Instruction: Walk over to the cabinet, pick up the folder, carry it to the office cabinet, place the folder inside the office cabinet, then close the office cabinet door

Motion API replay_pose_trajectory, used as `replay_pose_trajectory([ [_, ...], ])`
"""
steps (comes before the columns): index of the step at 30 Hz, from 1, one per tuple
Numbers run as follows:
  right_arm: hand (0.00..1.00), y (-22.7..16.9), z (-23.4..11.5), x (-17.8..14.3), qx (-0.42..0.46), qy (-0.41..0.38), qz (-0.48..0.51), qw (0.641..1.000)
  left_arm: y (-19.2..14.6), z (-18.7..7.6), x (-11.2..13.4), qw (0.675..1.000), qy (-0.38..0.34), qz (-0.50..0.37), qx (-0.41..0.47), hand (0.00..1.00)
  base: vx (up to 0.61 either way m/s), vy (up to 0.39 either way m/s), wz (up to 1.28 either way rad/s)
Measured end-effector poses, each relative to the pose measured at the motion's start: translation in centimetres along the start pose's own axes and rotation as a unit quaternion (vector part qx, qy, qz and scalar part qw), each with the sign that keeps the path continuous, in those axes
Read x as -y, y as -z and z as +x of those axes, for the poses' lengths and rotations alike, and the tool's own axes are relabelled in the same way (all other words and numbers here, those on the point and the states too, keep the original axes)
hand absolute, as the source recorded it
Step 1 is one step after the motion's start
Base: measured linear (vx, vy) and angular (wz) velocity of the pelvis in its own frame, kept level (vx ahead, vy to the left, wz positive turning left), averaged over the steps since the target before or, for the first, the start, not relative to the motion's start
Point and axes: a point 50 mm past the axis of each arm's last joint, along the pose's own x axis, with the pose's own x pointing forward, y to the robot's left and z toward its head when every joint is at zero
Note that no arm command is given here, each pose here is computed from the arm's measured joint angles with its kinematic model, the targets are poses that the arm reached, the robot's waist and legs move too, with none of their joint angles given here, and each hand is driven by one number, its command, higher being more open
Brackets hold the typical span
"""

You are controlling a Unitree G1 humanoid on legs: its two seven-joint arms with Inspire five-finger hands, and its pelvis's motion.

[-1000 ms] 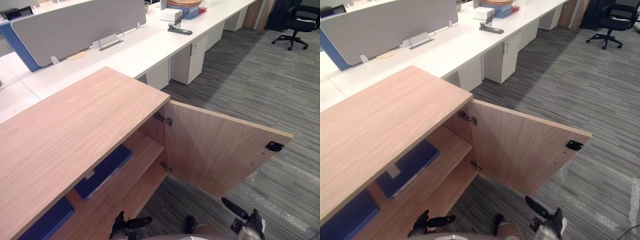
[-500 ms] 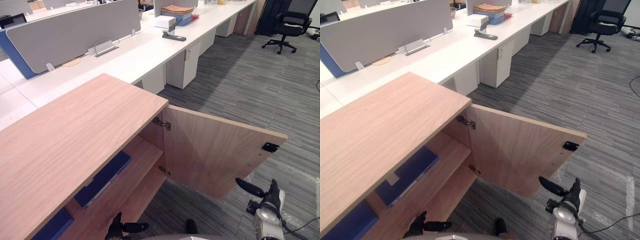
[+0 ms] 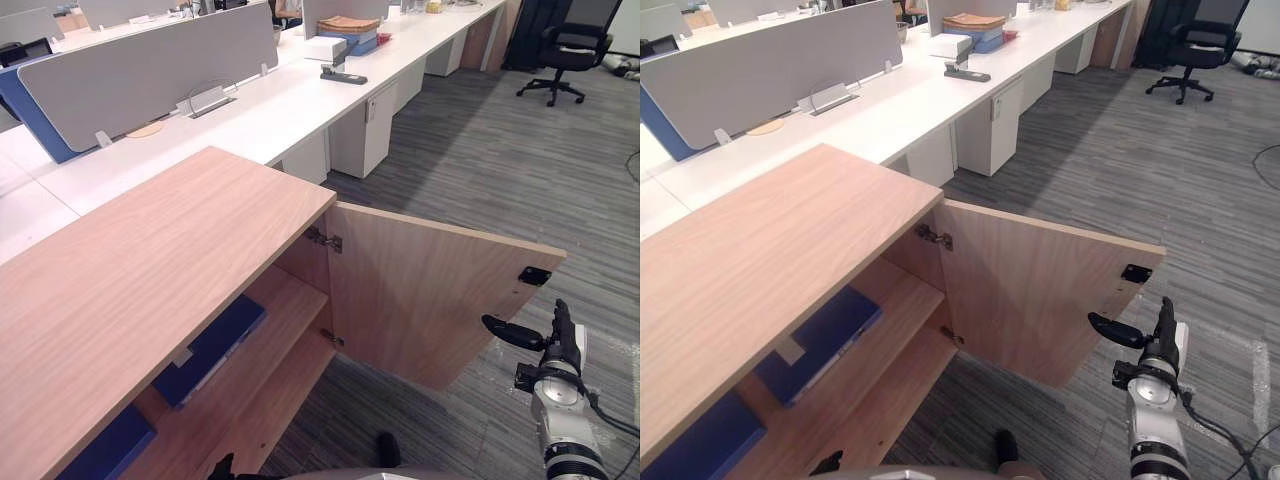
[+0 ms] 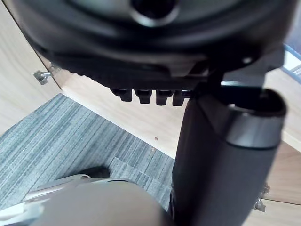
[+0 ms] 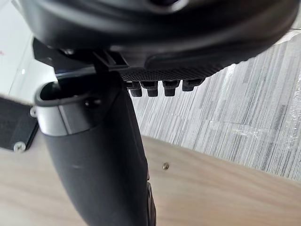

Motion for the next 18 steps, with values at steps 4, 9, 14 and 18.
replay_pose_trajectory([
  [4,1.00,-1.1,0.8,-1.5,0.004,-0.061,0.031,0.998,-0.1,0.0,0.0,1.000,0.007,0.005,0.004,1.00,0.01,0.008,0.01],
  [9,1.00,-1.2,1.0,-1.6,-0.002,-0.097,0.033,0.995,-0.1,0.0,-0.3,1.000,0.013,0.007,0.005,1.00,-0.02,0.027,-0.01],
  [14,1.00,-1.3,1.1,-2.4,-0.006,-0.122,0.075,0.990,-0.1,0.1,-0.3,1.000,0.020,0.022,0.007,1.00,-0.01,0.012,-0.01],
  [18,1.00,-1.4,1.5,-2.7,-0.010,-0.123,0.083,0.989,-0.2,0.1,-0.2,0.999,0.021,0.024,0.008,1.00,0.00,0.000,0.00],
])
